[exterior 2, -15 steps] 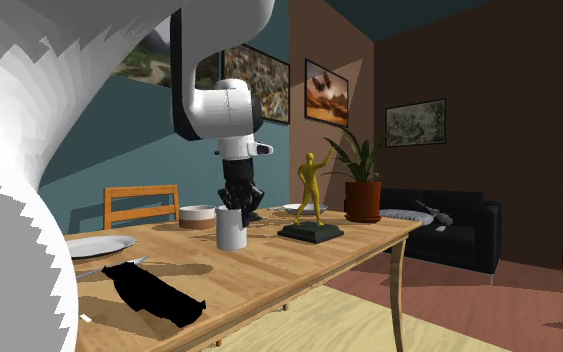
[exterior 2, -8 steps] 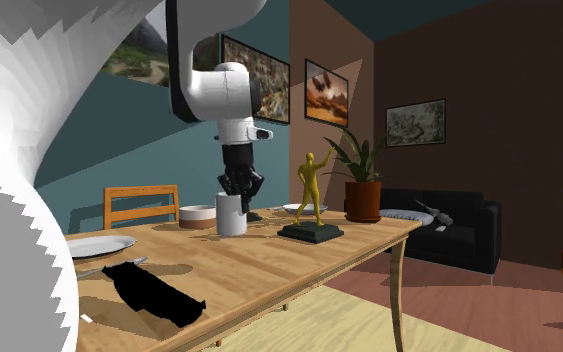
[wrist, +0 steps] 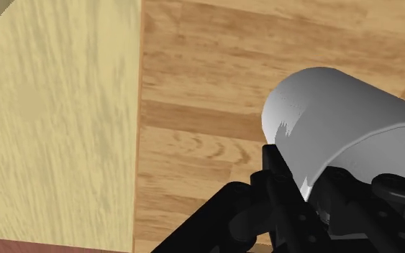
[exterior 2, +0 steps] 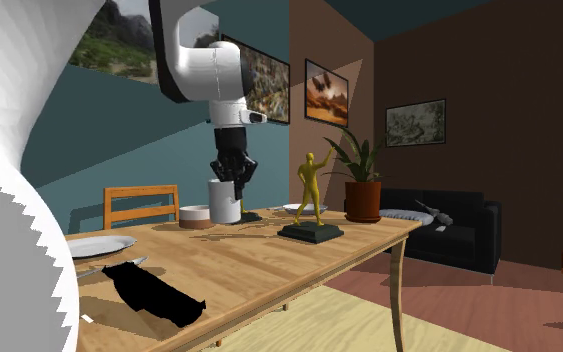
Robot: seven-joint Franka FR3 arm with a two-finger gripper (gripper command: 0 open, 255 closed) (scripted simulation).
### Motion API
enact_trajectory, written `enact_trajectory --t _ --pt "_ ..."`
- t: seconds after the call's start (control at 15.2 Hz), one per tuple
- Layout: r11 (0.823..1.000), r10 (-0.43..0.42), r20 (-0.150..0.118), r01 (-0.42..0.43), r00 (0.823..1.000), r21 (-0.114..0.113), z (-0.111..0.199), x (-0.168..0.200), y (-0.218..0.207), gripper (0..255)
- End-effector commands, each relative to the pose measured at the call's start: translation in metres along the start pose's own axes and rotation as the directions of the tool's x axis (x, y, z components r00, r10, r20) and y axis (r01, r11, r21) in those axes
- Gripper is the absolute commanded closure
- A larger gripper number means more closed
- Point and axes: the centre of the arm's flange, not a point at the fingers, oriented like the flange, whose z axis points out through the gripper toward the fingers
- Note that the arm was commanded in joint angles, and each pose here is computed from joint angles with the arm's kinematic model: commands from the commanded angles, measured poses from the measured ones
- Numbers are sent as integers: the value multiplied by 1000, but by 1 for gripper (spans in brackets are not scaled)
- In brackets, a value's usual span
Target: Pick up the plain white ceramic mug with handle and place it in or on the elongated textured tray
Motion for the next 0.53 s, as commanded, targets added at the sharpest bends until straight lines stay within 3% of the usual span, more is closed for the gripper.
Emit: enact_trajectory --t 0.0,0.46 --pt "1000 0 0 0 1000 -1 -6 -26 -1 255" --pt "1000 0 0 0 1000 -1 -30 -115 -7 255"
